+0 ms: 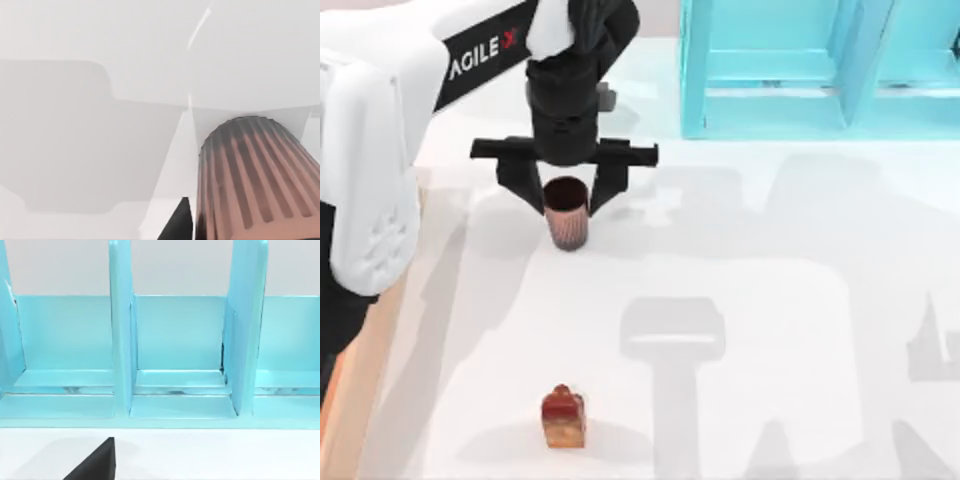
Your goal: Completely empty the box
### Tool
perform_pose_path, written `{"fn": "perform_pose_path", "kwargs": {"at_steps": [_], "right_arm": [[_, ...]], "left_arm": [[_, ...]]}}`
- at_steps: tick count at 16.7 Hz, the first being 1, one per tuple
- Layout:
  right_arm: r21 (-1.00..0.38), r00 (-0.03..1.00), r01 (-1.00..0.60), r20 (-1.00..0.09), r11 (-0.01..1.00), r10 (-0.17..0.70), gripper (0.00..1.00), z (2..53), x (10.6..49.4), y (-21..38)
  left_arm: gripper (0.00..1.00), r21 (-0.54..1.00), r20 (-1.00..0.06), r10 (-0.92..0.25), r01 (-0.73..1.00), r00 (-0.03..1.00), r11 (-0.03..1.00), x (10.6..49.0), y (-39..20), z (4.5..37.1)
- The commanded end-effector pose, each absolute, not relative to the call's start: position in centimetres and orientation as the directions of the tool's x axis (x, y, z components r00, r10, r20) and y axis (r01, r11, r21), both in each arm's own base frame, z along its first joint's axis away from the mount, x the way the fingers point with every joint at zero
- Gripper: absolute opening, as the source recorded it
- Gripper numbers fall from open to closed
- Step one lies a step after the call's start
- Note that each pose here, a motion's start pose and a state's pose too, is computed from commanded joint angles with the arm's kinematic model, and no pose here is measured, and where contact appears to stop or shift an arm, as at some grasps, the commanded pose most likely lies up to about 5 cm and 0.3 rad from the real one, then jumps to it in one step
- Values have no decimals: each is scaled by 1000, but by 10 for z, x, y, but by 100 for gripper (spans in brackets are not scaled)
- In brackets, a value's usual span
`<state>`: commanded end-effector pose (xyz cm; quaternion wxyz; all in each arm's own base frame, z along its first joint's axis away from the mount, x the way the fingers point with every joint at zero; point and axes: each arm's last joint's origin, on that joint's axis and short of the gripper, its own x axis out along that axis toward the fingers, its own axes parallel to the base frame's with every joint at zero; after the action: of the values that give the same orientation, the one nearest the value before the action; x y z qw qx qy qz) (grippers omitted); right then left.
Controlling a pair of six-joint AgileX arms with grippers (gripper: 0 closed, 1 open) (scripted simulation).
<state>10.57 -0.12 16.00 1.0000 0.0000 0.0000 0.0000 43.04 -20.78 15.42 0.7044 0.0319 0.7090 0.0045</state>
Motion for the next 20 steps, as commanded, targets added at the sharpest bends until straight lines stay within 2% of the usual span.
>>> {"fn": "perform_pose_path", "kwargs": {"at_steps": [1,14,20], "right_arm": [[0,1000,0,0,1000,0,100,160,106,-1],[0,1000,0,0,1000,0,100,160,106,-1],[0,1000,0,0,1000,0,100,160,106,-1]], "left_arm": [[0,51,-999,52,39,-5,998,430,-208,154],[98,51,-999,52,39,-5,998,430,-208,154],[100,51,-999,52,39,-5,998,430,-208,154]]}}
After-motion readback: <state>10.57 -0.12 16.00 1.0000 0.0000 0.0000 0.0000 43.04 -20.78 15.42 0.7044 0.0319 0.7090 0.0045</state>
